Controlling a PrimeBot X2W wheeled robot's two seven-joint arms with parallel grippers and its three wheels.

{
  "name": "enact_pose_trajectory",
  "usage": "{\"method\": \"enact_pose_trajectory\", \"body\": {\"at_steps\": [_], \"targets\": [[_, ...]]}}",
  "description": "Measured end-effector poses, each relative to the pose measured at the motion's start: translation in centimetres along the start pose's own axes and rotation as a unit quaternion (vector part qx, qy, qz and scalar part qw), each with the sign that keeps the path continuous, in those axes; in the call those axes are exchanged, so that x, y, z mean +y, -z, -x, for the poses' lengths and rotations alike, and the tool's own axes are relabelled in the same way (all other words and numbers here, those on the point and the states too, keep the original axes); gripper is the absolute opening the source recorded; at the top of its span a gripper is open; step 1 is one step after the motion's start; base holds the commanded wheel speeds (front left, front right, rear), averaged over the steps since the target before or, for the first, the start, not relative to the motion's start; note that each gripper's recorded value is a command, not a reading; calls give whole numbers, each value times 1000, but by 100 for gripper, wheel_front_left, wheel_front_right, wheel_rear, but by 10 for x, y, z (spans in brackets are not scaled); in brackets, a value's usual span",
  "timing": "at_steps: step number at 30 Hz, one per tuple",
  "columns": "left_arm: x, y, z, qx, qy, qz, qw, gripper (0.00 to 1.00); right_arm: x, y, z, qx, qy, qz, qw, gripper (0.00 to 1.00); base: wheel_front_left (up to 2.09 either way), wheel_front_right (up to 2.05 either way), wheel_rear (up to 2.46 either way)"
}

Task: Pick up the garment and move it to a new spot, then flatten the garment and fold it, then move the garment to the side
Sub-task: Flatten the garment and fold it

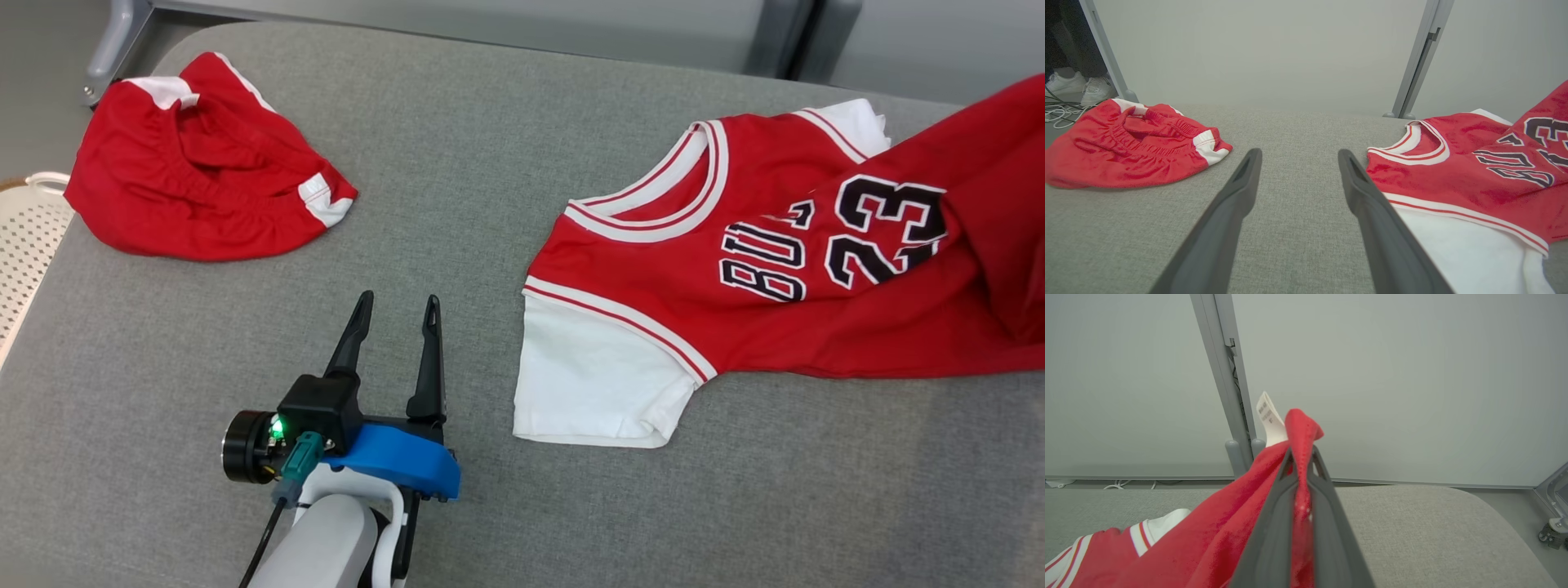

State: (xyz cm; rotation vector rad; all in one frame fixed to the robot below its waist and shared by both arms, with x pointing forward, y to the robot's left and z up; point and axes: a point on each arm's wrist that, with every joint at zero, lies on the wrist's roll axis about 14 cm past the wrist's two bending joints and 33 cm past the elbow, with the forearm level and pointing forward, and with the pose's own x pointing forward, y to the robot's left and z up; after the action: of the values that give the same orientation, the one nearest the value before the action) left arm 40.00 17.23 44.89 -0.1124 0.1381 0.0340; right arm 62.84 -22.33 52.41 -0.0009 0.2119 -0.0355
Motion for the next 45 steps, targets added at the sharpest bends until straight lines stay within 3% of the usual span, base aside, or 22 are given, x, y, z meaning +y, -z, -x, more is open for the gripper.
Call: {"method": "enact_pose_trajectory", "body": {"at_steps": [1, 2, 3, 8, 16, 28, 36, 45], "targets": [[1, 1, 0, 2, -1, 0, 1000, 100, -3, 1, -2, -6, 7, 0, 1000, 7, 0, 0, 0], [1, 3, 0, 3, -1, 0, 1000, 100, -6, 3, -4, -7, 13, 2, 1000, 38, 0, 0, 0], [1, 3, -1, 4, -2, -1, 1000, 100, -5, 5, -6, -12, 16, 4, 1000, 100, 0, 0, 0], [-1, 4, -7, 5, 2, -2, 1000, 100, 4, 8, -9, -33, 15, -7, 999, 100, 0, 0, 0], [-17, 1, -17, -1, 29, -6, 1000, 100, 5, 2, 5, -46, -2, 21, 999, 100, 0, 0, 0], [-52, -17, -17, -27, 81, -6, 996, 100, -3, 14, 69, -71, -28, 22, 997, 100, 0, 0, 0], [-63, -24, -14, -35, 96, -6, 995, 100, -11, 85, 109, 24, -49, 67, 996, 100, 0, 0, 0], [-50, -14, -16, -20, 80, -7, 997, 100, -25, 143, 112, 125, -48, 102, 986, 100, 0, 0, 0]]}}
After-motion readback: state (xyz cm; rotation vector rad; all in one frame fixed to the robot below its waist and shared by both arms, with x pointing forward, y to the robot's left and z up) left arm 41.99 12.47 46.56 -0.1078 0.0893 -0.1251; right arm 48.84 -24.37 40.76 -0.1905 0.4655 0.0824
